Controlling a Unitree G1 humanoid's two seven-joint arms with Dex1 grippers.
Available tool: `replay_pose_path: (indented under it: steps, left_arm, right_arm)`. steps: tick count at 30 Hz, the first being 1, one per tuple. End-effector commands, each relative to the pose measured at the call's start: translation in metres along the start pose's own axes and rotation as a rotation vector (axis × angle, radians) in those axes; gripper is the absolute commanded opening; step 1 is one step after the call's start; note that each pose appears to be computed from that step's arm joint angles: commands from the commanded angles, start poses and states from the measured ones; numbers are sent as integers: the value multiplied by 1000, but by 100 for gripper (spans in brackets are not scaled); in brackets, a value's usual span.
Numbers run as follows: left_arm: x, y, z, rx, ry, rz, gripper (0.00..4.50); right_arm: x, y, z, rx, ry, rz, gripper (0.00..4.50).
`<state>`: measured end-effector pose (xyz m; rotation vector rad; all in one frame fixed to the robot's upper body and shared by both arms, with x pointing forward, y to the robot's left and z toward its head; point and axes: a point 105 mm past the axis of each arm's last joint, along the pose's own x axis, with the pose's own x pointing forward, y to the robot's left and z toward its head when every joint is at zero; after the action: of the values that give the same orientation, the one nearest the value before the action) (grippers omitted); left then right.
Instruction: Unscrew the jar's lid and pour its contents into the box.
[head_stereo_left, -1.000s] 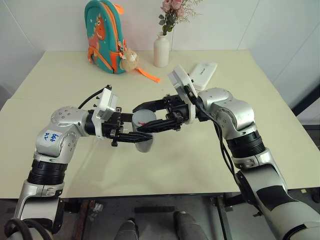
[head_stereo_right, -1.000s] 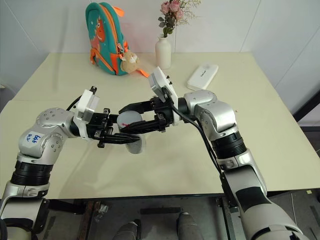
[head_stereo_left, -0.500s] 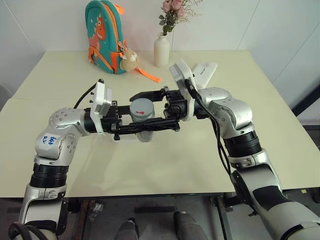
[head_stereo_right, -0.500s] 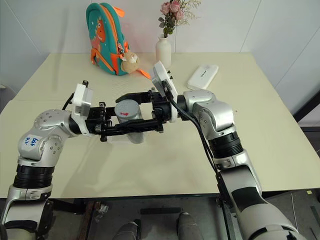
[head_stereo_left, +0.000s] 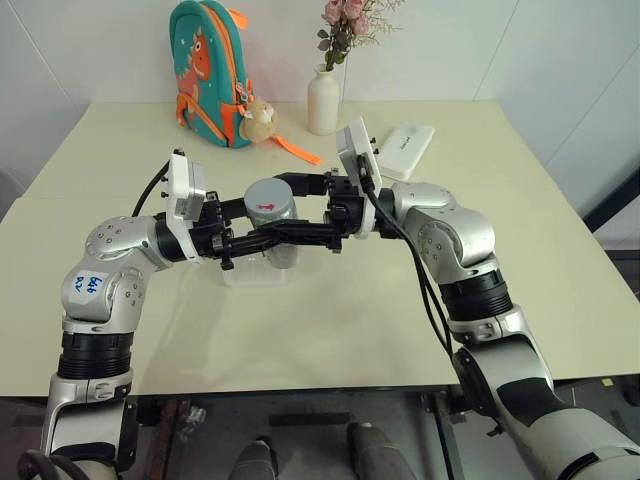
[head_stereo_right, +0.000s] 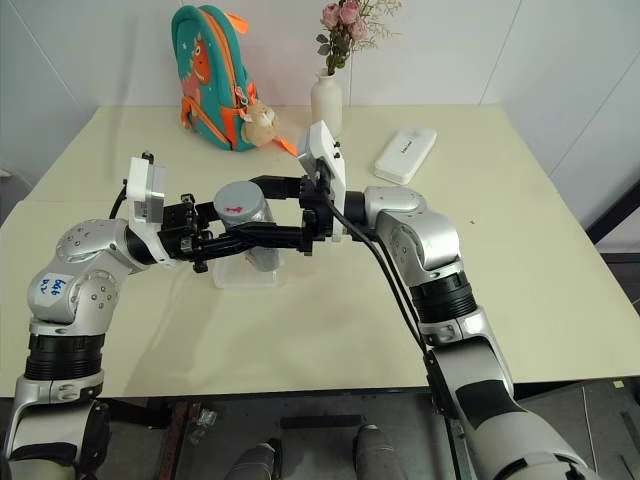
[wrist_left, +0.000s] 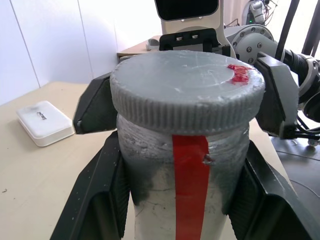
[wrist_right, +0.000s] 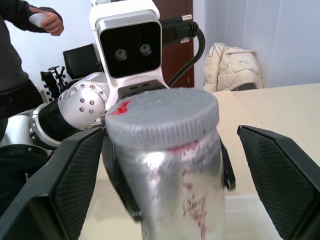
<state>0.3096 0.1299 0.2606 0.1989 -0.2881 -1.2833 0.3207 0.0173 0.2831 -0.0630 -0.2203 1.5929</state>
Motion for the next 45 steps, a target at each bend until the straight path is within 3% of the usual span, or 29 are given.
replay_pose_path:
  steps: [1, 18, 31, 39, 45]
  left_arm:
    - [1, -1, 8, 21, -29, -9, 210]
    - [2, -4, 1, 14, -11, -16, 210]
    - [1, -3, 5, 8, -31, -8, 210]
    - [-1, -4, 4, 6, -26, -5, 210]
    - [-1, -3, 4, 8, -20, -3, 210]
  right_arm:
    - [8, 4, 18, -58, -39, 26, 448]
    - [11, -5, 21, -88, -36, 5, 448]
    - [-39, -37, 24, -127, 22, -113, 448]
    - [-63, -34, 25, -57, 35, -71, 448]
    - [-38, -9, 33, -21, -27, 66, 448]
